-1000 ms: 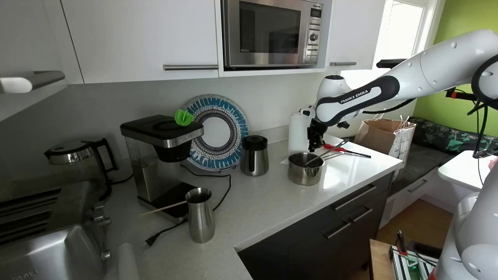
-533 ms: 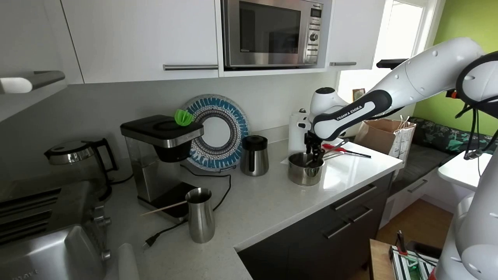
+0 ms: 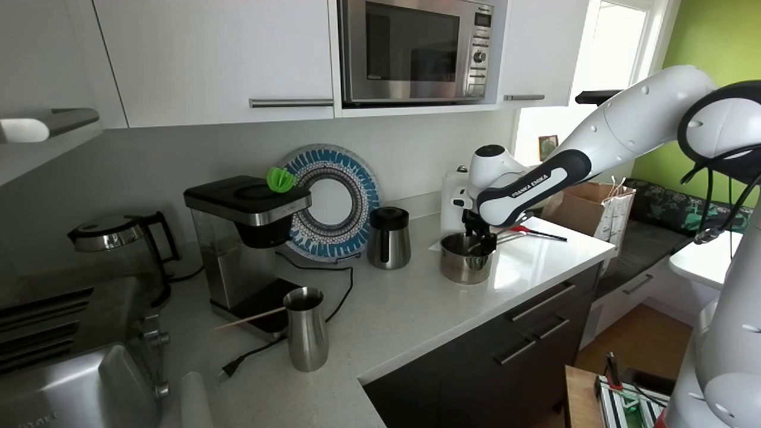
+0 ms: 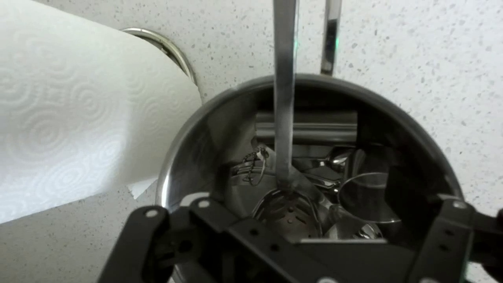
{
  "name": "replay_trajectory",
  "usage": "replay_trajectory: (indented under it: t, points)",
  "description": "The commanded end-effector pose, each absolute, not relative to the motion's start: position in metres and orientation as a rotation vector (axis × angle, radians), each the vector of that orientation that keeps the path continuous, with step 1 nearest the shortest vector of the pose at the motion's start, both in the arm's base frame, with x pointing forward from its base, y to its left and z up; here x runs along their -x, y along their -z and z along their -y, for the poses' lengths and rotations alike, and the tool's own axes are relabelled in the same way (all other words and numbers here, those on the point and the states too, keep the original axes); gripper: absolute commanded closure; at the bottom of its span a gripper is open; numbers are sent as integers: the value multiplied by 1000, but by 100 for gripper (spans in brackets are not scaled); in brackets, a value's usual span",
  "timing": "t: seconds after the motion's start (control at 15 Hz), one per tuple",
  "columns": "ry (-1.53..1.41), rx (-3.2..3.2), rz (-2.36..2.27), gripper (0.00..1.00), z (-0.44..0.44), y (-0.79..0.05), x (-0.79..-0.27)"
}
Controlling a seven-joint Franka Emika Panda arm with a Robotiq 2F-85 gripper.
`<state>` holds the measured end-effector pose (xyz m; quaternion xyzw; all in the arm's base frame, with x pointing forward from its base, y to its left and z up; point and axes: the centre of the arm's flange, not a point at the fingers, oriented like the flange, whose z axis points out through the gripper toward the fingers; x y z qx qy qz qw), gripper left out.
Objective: Pick up the silver serving spoon from the silver pot and put it in the silver cup
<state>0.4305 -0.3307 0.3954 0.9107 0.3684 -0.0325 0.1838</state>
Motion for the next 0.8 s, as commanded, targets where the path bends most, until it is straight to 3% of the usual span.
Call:
replay_trajectory:
  t: [0.0, 0.07, 0.13, 0.27, 0.33, 0.53, 0.6, 0.73]
  points:
    - [112, -2562, -1041, 12, 335, -383, -432]
    - [123, -2556, -1035, 29, 338, -375, -433]
    - [132, -2555, -1042, 30, 339, -371, -434]
    - [141, -2534, -1033, 45, 341, -367, -435]
    - [143, -2525, -1027, 48, 344, -369, -435]
    - [133, -2475, -993, 40, 353, -380, -437]
    - [130, -2461, -988, 45, 355, -383, -437]
    - [118, -2437, -989, 67, 355, -388, -439]
